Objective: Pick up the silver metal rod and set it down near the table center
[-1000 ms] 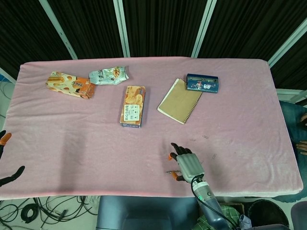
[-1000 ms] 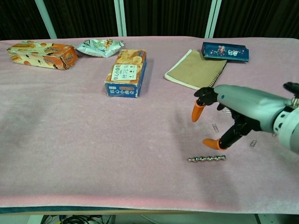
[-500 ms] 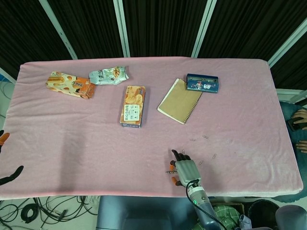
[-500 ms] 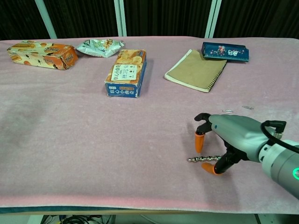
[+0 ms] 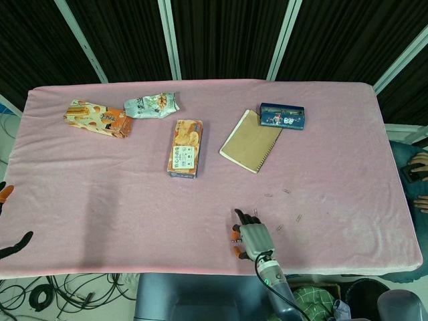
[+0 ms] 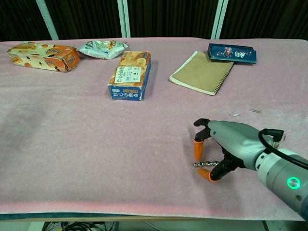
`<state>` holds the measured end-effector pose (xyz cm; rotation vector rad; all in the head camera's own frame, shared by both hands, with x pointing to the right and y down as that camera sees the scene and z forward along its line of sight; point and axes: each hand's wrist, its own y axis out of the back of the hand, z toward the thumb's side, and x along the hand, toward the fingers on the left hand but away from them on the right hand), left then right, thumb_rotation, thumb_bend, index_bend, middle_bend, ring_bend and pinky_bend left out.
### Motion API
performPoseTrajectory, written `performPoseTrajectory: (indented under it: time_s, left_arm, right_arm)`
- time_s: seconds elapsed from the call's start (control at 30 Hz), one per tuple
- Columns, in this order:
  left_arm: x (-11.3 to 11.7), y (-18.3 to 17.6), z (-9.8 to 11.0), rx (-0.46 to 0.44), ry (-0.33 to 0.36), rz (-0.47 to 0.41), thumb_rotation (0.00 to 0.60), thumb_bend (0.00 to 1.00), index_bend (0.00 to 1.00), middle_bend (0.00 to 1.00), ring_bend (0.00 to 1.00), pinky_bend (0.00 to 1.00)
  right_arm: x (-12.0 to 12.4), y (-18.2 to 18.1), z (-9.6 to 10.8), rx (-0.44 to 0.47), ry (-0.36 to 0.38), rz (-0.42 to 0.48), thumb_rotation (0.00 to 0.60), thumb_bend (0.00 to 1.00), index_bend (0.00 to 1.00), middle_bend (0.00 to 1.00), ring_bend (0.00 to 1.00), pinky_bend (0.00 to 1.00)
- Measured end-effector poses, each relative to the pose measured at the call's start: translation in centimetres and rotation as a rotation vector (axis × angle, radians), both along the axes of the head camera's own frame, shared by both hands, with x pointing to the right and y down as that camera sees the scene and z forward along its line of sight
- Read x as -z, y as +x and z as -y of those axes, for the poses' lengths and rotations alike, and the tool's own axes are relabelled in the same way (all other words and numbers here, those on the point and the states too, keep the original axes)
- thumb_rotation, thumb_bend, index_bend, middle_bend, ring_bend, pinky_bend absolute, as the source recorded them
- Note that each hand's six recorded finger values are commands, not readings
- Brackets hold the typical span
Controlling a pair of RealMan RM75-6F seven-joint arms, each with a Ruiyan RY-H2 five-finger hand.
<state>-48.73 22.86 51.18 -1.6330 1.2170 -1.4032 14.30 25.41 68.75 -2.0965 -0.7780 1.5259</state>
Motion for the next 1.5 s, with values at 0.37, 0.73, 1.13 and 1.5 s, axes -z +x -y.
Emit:
performPoseTrajectory:
  time_s: [0.37, 0.73, 1.13, 1.5]
  left_arm:
    - [-0.1, 0.0, 0.1, 0.001, -0.004, 0.004, 0.600, 0.22, 0.05, 0.00, 0.00, 0.00]
    - [-0.1, -0.2, 0.1, 0.004, -0.002, 0.002, 0.600, 0.22, 0.05, 0.00, 0.00, 0.00]
    - [0.0, -0.2, 0.1, 0.002, -0.001, 0.003, 0.600, 0.22, 0.05, 0.00, 0.00, 0.00]
    - [-0.1, -0.1, 0.1, 0.001, -0.002, 0.008, 0.600, 0.22, 0.05, 0.00, 0.00, 0.00]
  right_arm:
    - [-0.8, -0.8, 0.0, 0.000, -0.019, -0.002, 0.600, 0.30, 0.54, 0.04, 0.12, 0.17]
    - [-1.4, -0.9, -0.1, 0.002, -0.021, -0.018, 0.600, 0.30, 0.55, 0.04, 0.12, 0.17]
    - [-1.3, -0.6, -0.4, 0.032, -0.019, -0.041, 0.600, 0.30, 0.55, 0.04, 0.12, 0.17]
    - [-1.2, -0.2, -0.1, 0.042, -0.004, -0.057, 0.600, 0.30, 0.53, 0.04, 0.12, 0.17]
